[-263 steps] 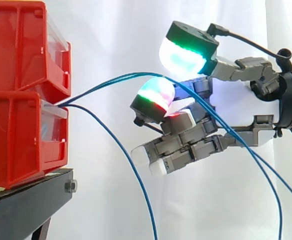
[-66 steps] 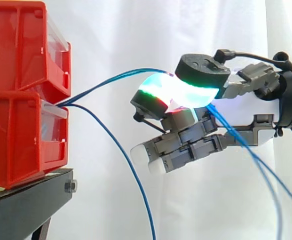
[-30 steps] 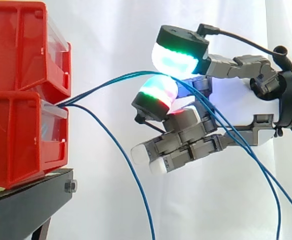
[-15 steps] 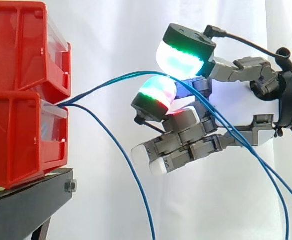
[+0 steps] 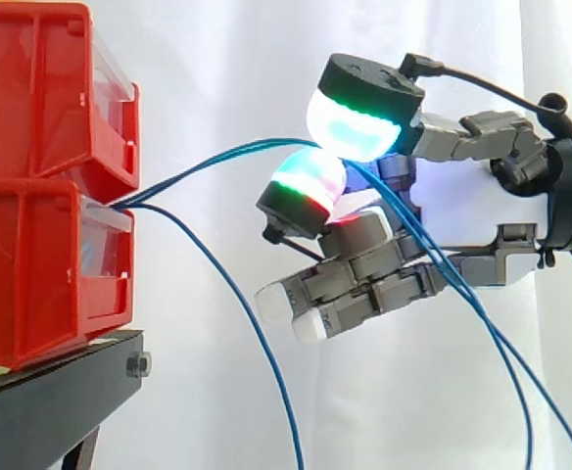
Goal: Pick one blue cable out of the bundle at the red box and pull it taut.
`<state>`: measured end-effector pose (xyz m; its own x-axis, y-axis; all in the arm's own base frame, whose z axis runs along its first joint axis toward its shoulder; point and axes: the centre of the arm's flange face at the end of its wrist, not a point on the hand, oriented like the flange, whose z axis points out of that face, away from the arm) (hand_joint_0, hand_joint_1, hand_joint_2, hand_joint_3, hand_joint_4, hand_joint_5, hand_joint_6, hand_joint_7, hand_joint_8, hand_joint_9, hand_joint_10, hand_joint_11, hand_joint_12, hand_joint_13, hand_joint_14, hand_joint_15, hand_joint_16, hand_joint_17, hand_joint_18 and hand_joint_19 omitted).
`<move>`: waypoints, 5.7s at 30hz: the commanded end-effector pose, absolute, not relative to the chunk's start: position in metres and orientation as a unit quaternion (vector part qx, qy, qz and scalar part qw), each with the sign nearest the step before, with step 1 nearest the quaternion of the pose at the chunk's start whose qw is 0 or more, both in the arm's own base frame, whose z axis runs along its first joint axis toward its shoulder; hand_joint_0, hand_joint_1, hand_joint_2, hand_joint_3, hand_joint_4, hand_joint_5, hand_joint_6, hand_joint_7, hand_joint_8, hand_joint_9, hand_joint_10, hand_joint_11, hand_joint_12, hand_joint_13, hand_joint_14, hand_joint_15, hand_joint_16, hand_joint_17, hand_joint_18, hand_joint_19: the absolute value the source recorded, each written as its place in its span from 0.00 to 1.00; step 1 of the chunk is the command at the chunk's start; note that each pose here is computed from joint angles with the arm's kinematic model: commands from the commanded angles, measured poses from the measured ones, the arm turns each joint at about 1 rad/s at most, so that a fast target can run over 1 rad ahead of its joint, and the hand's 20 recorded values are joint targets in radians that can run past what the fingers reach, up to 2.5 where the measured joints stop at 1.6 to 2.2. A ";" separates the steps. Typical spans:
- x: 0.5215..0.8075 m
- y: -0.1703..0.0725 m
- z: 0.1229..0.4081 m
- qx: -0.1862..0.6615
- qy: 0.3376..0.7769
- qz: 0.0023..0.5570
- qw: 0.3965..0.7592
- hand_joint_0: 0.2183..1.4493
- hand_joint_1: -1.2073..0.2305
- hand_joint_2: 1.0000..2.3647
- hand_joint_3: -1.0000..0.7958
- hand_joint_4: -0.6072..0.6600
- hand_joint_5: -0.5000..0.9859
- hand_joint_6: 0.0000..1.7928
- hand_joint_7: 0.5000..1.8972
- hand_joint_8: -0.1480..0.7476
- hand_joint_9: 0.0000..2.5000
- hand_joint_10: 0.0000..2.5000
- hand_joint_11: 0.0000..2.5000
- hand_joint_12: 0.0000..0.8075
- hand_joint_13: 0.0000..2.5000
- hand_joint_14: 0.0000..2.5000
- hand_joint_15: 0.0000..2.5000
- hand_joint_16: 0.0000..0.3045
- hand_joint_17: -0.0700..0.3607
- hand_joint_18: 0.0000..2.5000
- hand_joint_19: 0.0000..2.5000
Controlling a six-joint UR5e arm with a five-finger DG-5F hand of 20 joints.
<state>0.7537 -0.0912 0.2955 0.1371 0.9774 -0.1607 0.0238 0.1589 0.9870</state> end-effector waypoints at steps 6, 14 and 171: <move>0.754 -0.091 0.295 0.495 0.506 0.419 0.569 0.46 0.20 0.00 0.28 0.42 0.23 0.50 0.42 0.47 0.41 0.01 0.52 0.43 0.24 0.00 0.12 0.17 0.44 0.21 0.08; 0.754 -0.090 0.295 0.495 0.507 0.419 0.568 0.22 0.22 0.00 0.28 0.54 0.23 0.50 0.40 0.51 0.42 0.00 0.52 0.46 0.23 0.00 0.13 0.19 0.46 0.20 0.12; 0.754 -0.088 0.295 0.495 0.505 0.420 0.569 0.44 0.23 0.00 0.32 0.40 0.21 0.52 0.37 0.45 0.41 0.00 0.58 0.43 0.24 0.00 0.13 0.17 0.43 0.20 0.11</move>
<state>0.7539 -0.0883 0.2951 0.1370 0.9776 -0.1595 0.0244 0.1577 0.9872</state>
